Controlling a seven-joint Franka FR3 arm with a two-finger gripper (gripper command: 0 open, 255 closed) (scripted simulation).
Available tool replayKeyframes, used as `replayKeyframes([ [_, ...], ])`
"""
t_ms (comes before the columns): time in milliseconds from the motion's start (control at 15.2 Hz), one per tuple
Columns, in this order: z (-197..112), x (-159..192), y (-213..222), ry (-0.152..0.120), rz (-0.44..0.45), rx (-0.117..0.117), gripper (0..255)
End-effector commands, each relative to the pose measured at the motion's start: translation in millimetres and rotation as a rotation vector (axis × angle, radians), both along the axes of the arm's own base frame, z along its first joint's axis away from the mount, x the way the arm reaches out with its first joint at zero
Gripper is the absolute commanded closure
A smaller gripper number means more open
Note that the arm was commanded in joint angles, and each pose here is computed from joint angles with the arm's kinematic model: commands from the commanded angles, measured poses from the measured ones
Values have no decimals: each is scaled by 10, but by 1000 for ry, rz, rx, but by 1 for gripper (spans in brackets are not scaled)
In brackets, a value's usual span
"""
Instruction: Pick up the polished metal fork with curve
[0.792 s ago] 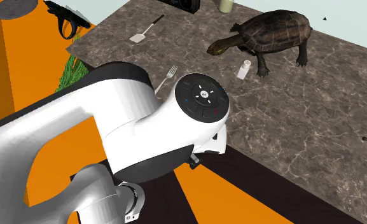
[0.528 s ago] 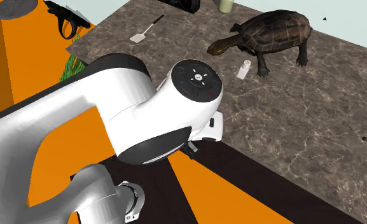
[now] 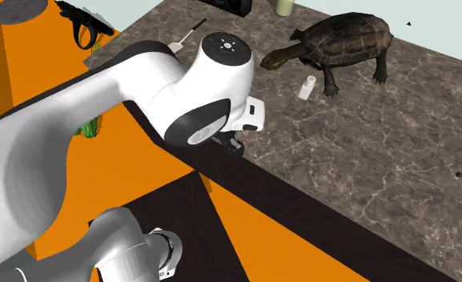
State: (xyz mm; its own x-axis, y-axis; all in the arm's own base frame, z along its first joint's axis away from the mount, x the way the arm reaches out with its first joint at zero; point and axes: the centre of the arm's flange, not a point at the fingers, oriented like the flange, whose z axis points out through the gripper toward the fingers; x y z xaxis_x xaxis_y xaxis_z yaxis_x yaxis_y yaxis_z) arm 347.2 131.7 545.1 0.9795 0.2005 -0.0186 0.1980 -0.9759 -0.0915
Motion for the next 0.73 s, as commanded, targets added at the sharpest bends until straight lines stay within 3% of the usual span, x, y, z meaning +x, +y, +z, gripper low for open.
replayKeyframes([
  [0, -79, 49, 249, -9, 7, -4, 0],
  [660, -382, 402, 1505, -49, 47, -29, 0],
])
